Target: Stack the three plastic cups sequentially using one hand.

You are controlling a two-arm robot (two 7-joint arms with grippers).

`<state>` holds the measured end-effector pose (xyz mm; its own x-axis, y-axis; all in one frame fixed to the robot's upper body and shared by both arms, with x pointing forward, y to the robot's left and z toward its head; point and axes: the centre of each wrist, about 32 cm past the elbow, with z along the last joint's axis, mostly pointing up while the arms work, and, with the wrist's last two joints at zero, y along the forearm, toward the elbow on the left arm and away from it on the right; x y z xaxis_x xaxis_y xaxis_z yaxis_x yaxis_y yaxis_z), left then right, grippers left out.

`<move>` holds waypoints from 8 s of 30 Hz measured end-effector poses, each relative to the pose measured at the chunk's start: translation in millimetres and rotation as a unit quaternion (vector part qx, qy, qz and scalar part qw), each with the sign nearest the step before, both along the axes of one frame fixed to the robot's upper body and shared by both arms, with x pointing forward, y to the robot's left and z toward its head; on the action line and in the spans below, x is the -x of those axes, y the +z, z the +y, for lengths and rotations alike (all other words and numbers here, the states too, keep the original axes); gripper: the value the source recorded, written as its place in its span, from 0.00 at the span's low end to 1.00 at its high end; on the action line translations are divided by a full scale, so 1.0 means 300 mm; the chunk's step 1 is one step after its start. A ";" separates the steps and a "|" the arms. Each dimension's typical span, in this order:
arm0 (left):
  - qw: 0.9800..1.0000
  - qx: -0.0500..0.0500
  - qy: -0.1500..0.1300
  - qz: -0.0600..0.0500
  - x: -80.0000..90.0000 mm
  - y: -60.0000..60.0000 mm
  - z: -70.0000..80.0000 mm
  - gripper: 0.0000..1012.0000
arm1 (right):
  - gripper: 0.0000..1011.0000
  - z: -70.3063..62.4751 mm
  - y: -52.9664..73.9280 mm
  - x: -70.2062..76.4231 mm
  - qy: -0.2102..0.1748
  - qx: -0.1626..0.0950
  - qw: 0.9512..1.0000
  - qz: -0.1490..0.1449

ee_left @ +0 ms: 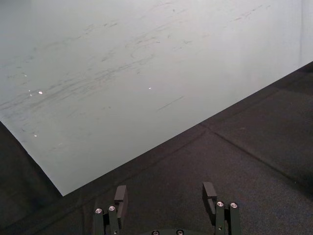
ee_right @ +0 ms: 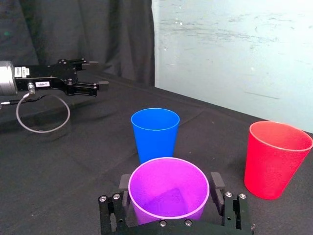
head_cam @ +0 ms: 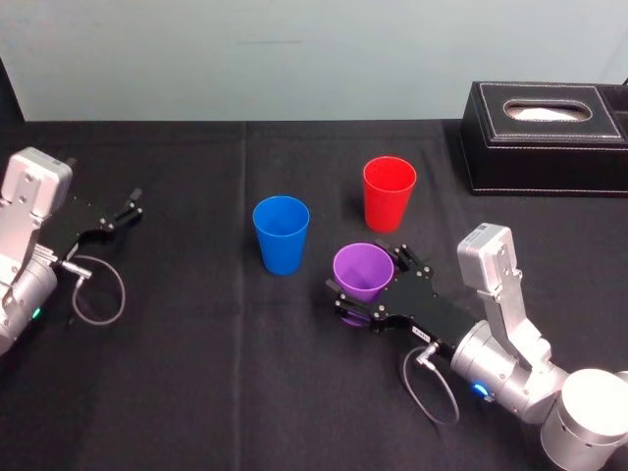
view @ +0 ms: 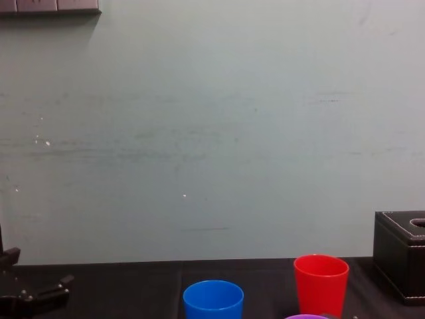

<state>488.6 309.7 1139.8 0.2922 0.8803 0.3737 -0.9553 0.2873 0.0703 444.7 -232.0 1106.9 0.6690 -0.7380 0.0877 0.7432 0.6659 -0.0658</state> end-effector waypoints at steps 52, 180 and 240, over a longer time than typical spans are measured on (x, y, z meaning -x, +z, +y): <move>1.000 0.000 0.000 0.000 0.000 0.000 0.000 0.99 | 0.74 -0.066 0.391 -0.114 -0.031 -0.004 0.999 -0.018; 1.000 0.000 0.000 0.000 0.000 0.000 0.000 0.99 | 0.74 -0.032 0.164 -0.354 -0.088 0.011 0.996 0.002; 1.000 0.000 0.000 0.000 0.000 0.000 0.000 0.99 | 0.99 -0.110 0.172 -0.036 -0.007 0.006 0.999 -0.031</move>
